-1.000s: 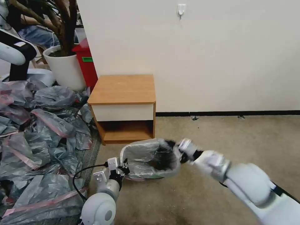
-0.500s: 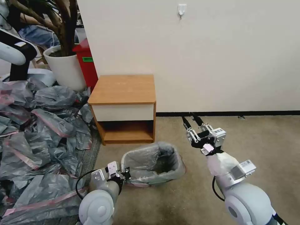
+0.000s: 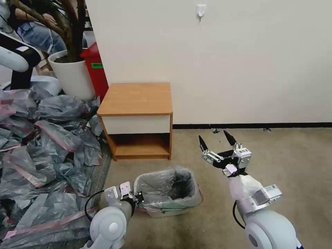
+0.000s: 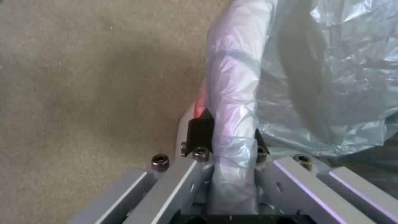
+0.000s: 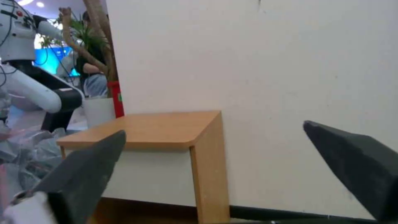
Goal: Pick up the garbage bag from the table and place it over the trash can.
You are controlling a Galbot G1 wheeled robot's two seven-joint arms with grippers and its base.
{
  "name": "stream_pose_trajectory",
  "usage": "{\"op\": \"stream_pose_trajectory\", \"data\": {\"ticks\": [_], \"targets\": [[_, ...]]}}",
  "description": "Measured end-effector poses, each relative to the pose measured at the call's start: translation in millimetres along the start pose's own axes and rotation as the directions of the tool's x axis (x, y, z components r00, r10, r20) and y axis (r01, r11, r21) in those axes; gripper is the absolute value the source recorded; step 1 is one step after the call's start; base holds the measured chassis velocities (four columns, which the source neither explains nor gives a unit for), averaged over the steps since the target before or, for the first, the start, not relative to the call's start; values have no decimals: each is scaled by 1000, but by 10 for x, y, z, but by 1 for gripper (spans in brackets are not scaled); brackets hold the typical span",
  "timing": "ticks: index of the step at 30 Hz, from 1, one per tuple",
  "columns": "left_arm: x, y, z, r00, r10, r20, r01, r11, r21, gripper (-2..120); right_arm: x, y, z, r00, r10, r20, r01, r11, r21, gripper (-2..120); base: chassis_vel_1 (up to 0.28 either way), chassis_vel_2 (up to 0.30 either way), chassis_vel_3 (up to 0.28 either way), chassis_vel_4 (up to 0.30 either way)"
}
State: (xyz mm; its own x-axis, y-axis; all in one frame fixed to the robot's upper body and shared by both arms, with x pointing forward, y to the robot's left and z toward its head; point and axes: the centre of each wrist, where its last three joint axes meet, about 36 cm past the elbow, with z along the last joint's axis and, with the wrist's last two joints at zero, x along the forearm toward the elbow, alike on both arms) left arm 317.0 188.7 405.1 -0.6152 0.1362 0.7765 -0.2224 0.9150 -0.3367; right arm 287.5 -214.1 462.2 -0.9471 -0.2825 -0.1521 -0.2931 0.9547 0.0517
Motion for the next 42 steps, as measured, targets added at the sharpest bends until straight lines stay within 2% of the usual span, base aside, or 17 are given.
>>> {"op": "stream_pose_trajectory", "data": {"ticks": [6,9,10,14,20,21,25,26,31,32,34,35,38,39,40,41,42], "targets": [[-20,2,0,1000,-5,-6,5,1000,-4,6,-6,-7,32,1000,6,-3,-6,1000,-2,114,0,0,0,0],[-20,-11,-9,1000,2,-9,-2,1000,-2,21,-13,-11,49,1000,9,-5,-9,1000,-2,114,0,0,0,0],[-20,-11,-9,1000,2,-9,-2,1000,-2,21,-13,-11,49,1000,9,-5,-9,1000,-2,114,0,0,0,0],[-2,-25,-21,1000,13,-10,-13,1000,-3,34,-25,-20,58,1000,9,-5,-9,1000,0,114,0,0,0,0],[71,-23,-90,999,52,13,-51,999,-7,59,-36,-39,61,1000,10,-6,-10,1000,5,104,0,0,0,0],[71,-23,-90,999,52,13,-51,999,-7,59,-36,-39,61,1000,10,-6,-10,1000,5,104,0,0,0,0],[128,0,-140,997,69,34,-69,998,-8,79,-38,-42,61,1000,10,-9,-10,1000,5,100,0,0,0,0],[128,0,-140,997,69,34,-69,998,-8,79,-38,-42,61,1000,10,-9,-10,1000,5,100,0,0,0,0],[201,52,-167,988,101,112,-100,995,-14,95,-28,-69,41,1000,21,-6,-21,1000,-1,100,0,0,0,0],[229,99,-172,976,124,176,-119,992,-41,98,-18,-96,21,1000,31,-2,-31,1000,1,100,0,0,0,0],[310,215,-179,933,175,316,-141,982,-127,100,15,-144,-5,998,63,21,-63,998,6,100,0,0,0,0],[310,215,-179,933,175,316,-141,982,-127,100,15,-144,-5,998,63,21,-63,998,6,100,0,0,0,0],[414,411,-138,836,230,498,-108,959,-262,100,102,-137,39,990,116,84,-116,993,-12,100,0,0,0,0],[414,411,-138,836,230,498,-108,959,-262,100,102,-137,39,990,116,84,-116,993,-12,100,0,0,0,0],[445,474,-116,793,247,557,-81,949,-304,100,146,-121,72,985,136,104,-134,991,-21,100,0,0,0,0],[471,514,-97,761,260,594,-61,941,-333,100,186,-110,107,981,151,119,-149,989,-25,100,0,0,0,0],[471,514,-97,761,260,594,-61,941,-333,100,186,-110,107,981,151,119,-149,989,-25,100,0,0,0,0]]}}
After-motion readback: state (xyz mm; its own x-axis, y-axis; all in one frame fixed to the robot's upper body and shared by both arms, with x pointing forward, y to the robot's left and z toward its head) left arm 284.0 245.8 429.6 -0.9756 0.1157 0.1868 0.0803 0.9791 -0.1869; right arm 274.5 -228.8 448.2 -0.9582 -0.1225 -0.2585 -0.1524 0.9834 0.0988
